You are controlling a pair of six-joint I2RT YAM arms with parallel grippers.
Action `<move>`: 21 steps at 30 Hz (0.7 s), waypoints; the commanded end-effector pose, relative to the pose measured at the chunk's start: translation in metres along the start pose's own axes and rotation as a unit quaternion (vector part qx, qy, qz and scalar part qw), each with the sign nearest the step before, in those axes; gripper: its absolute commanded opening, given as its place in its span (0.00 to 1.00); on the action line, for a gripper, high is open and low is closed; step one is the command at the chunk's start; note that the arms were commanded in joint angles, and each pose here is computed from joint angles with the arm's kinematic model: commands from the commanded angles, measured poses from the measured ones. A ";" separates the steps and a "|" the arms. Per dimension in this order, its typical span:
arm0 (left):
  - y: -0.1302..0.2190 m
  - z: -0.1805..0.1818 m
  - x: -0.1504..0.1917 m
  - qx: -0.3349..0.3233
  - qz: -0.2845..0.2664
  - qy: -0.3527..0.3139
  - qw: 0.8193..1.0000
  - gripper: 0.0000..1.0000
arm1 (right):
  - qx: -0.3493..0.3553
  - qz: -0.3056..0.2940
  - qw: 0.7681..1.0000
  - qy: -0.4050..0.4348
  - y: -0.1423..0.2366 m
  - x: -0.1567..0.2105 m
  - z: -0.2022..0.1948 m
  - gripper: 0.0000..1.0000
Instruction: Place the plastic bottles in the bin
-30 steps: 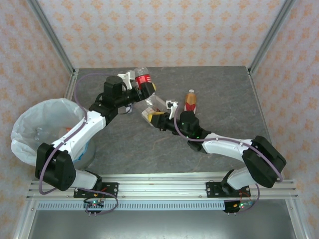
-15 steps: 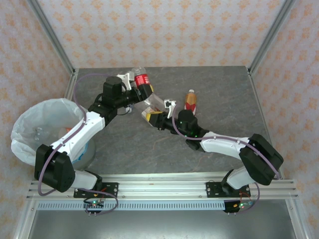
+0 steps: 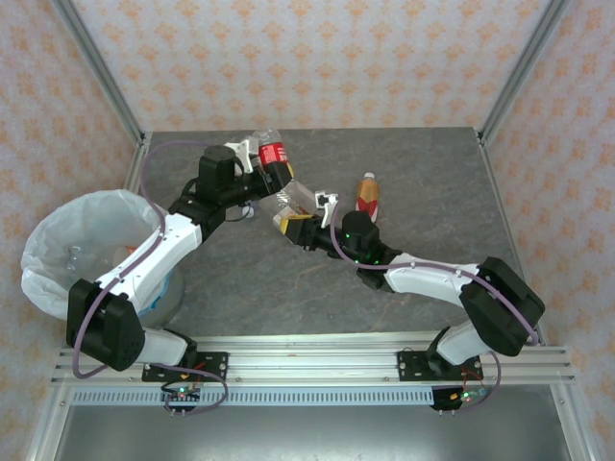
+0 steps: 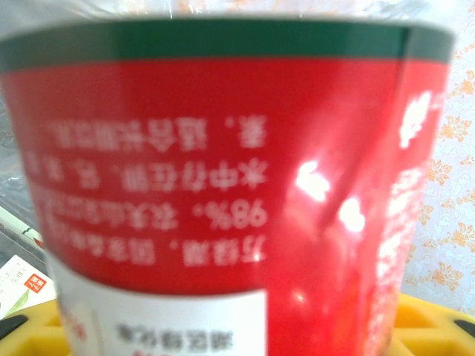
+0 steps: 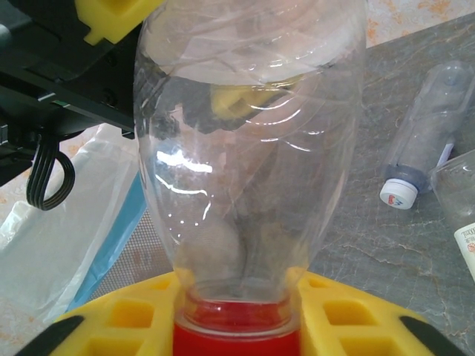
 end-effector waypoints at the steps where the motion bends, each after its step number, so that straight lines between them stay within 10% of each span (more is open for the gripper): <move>1: 0.005 -0.013 -0.009 0.008 -0.012 -0.012 1.000 0.56 | -0.006 -0.018 1.000 0.010 -0.004 -0.014 0.010 0.53; 21: 0.018 0.002 -0.019 -0.066 -0.029 -0.023 0.997 0.56 | 0.066 -0.057 0.991 0.102 0.032 -0.026 -0.001 0.99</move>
Point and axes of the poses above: each hand's point on the last joint's axis, 136 mm out from that joint toward the fingers, its own y axis back along the fingers, its own z axis along the line the jaws close on, x = y × z, the point moved 1 cm from there along y, back along the fingers, and after that the axes turned 7 degrees about -y, right-handed, at the moved point
